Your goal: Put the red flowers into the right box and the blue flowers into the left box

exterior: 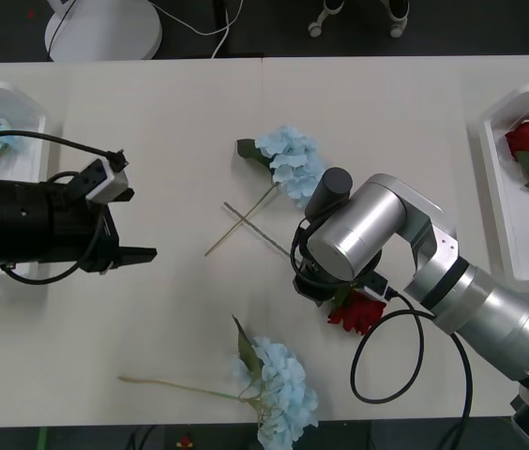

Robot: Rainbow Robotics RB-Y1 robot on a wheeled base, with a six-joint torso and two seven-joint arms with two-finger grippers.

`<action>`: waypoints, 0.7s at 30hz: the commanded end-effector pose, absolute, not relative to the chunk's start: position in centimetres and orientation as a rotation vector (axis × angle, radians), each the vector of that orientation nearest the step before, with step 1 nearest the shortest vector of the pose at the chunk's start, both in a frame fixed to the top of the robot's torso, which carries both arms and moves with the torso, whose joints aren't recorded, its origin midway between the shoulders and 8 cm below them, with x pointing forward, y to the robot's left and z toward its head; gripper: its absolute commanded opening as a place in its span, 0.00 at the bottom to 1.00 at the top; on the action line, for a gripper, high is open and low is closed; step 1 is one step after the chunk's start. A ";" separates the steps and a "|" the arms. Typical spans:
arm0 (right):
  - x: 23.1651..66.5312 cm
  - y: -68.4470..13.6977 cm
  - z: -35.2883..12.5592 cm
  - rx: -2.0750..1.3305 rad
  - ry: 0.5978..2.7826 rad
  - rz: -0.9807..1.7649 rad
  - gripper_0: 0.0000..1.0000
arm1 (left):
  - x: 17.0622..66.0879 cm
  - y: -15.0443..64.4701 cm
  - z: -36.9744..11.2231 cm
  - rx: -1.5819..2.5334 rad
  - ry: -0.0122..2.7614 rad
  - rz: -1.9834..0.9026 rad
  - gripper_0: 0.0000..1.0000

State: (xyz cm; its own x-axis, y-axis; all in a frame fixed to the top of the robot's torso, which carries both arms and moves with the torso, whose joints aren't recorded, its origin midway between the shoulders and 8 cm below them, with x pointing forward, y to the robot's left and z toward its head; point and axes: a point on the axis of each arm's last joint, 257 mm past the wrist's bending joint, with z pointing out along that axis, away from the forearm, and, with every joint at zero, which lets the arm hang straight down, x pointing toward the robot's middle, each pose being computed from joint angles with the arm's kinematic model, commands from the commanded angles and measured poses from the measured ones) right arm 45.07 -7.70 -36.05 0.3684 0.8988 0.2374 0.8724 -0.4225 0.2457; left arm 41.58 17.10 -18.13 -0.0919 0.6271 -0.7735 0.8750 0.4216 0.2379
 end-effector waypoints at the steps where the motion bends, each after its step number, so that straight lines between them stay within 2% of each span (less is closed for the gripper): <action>1: 43.9 -5.2 -36.1 2.517 1.740 0.534 0.08 | 36.3 17.2 -19.2 1.568 1.684 -0.301 1.00; 5: 44.3 -5.5 -35.7 2.494 1.763 0.541 0.06 | 32.9 18.1 -21.0 1.670 1.668 -0.320 1.00; 11: 46.1 -6.4 -34.1 2.493 1.745 0.585 0.00 | 30.5 21.5 -22.8 1.711 1.761 -0.314 1.00; 17: 47.6 -7.8 -32.9 2.471 1.726 0.611 0.00 | 28.9 23.7 -24.4 1.764 1.838 -0.303 1.00; 21: 48.2 -9.0 -32.4 2.367 1.816 0.600 0.00 | 28.3 24.8 -25.5 1.788 1.871 -0.274 1.00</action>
State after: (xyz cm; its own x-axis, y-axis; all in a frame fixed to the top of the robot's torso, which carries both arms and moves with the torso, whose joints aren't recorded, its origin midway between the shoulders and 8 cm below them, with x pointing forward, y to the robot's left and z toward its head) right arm 46.81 -8.49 -34.25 0.3277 0.9051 0.2708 0.8826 -0.3956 0.2539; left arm 29.48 22.96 -25.00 -0.0113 0.8170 -0.5766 0.9698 0.1494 0.1928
